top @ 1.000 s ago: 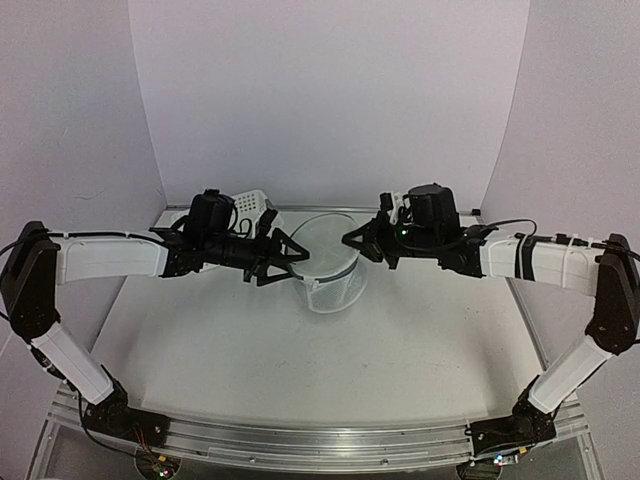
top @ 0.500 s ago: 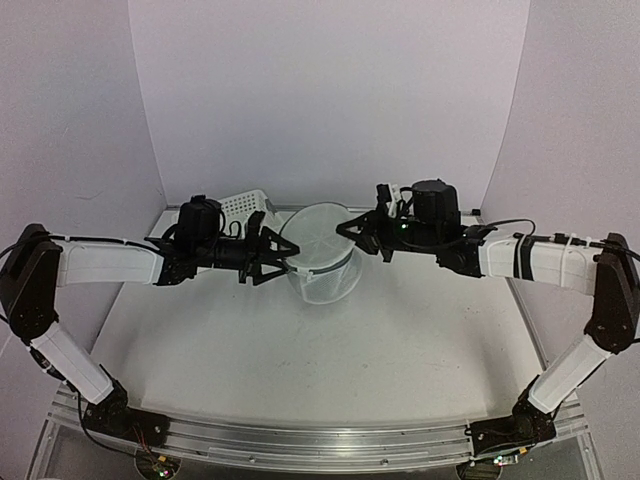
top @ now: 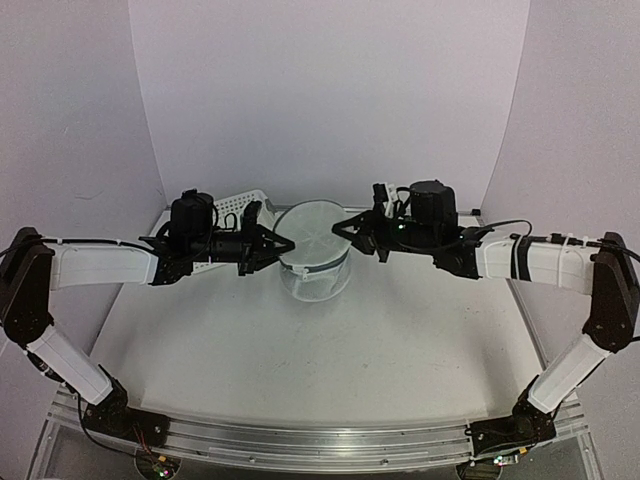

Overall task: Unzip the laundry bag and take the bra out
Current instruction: Pass from the right arm to the left

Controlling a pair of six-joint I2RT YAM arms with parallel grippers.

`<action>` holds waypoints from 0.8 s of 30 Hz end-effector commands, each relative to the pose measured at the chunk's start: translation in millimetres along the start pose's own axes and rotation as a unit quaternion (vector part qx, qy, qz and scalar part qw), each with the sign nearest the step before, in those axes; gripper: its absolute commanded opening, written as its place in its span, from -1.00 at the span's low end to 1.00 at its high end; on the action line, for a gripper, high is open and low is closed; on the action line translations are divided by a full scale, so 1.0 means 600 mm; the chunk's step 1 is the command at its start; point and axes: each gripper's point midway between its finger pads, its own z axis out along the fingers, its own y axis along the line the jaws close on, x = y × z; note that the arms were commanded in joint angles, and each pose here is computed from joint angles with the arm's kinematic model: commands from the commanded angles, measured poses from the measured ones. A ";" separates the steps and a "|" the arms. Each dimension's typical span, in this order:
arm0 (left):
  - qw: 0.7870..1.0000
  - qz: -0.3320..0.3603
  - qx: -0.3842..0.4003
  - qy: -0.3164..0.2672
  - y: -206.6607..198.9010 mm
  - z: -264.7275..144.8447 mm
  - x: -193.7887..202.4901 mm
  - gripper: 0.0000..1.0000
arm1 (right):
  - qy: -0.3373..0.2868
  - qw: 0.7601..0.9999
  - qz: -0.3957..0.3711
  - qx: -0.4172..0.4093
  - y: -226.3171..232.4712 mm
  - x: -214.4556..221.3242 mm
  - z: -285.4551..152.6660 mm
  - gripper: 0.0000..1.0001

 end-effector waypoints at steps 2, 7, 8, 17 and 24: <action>0.998 0.035 0.042 -0.014 -0.054 -0.016 -0.009 -0.99 | -0.002 0.999 -0.017 -0.034 0.025 -0.001 0.005 -1.00; 0.999 0.028 0.034 -0.022 -0.043 -0.016 -0.011 -1.00 | 0.002 0.999 -0.020 -0.026 0.012 0.005 0.008 -1.00; 0.999 0.025 0.032 -0.023 -0.040 -0.016 -0.011 -1.00 | 0.003 0.999 -0.022 -0.024 0.009 0.006 0.008 -1.00; 0.998 0.006 0.018 -0.053 -0.020 -0.034 -0.037 -1.00 | 0.002 0.999 -0.044 0.008 -0.022 0.018 -0.002 -0.42; 0.997 -0.036 -0.005 -0.071 0.017 -0.034 -0.040 -1.00 | 0.004 0.994 -0.086 0.059 -0.039 0.029 -0.019 -0.07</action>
